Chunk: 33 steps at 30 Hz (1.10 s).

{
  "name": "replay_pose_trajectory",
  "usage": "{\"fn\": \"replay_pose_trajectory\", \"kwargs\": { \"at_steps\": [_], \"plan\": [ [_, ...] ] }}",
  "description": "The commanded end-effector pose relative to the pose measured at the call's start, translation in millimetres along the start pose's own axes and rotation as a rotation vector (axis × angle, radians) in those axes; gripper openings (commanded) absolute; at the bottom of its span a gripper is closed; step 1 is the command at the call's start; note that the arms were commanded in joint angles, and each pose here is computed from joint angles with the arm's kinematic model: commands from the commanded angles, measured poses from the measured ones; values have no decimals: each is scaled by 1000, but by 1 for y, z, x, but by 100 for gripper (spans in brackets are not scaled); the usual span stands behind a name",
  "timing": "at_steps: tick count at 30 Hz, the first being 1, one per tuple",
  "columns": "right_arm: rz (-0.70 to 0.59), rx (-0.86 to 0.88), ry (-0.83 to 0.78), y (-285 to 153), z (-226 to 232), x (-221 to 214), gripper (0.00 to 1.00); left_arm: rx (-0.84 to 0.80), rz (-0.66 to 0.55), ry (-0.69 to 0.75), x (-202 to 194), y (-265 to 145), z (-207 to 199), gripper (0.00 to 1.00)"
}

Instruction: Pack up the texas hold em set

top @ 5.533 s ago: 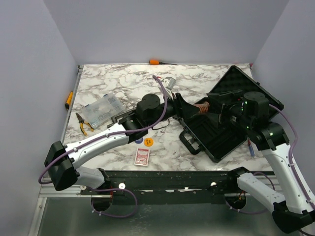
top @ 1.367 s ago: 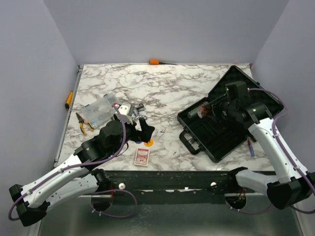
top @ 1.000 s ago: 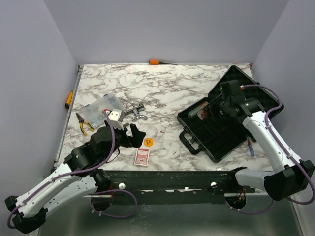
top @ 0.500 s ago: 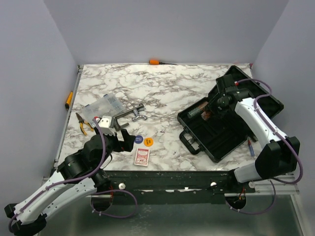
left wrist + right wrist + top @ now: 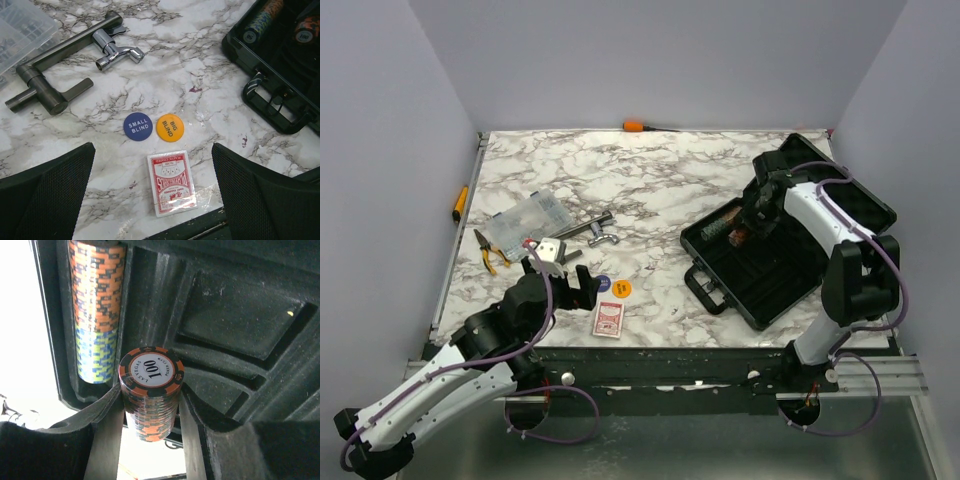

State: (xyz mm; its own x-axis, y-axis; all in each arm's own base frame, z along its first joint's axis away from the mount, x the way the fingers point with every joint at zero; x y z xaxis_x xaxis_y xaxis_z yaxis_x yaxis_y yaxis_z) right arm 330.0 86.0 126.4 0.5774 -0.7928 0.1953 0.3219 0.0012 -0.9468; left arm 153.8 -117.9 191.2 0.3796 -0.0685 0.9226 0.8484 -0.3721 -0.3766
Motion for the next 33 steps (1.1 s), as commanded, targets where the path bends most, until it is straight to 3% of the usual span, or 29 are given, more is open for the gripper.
{"fn": "replay_pose_trajectory", "kwargs": {
  "at_steps": [1,24,33],
  "plan": [
    [-7,67,7,5,24,17,1,-39,-14,25,2,4,-6,98],
    [-12,-75,180,49,12,28,1,-25,-20,18,-1,5,-4,98],
    [-12,-87,181,58,3,31,12,-30,-16,22,-2,6,-5,98]
  ]
}}
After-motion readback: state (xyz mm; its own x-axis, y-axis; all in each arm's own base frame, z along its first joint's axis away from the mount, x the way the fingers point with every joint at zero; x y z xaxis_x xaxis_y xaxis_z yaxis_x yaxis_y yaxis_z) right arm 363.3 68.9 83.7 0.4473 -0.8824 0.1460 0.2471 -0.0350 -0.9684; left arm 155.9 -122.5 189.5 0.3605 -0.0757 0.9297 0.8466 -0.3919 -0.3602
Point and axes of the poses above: each gripper's point midway between its finger pads, its own y axis out along the fingers, its own z axis along the line the jaws close on, x = y × z, the point moved 3 cm from there along -y, back along the fingers, and after that the axes turned 10 degrees about y, right-handed, at the moved point
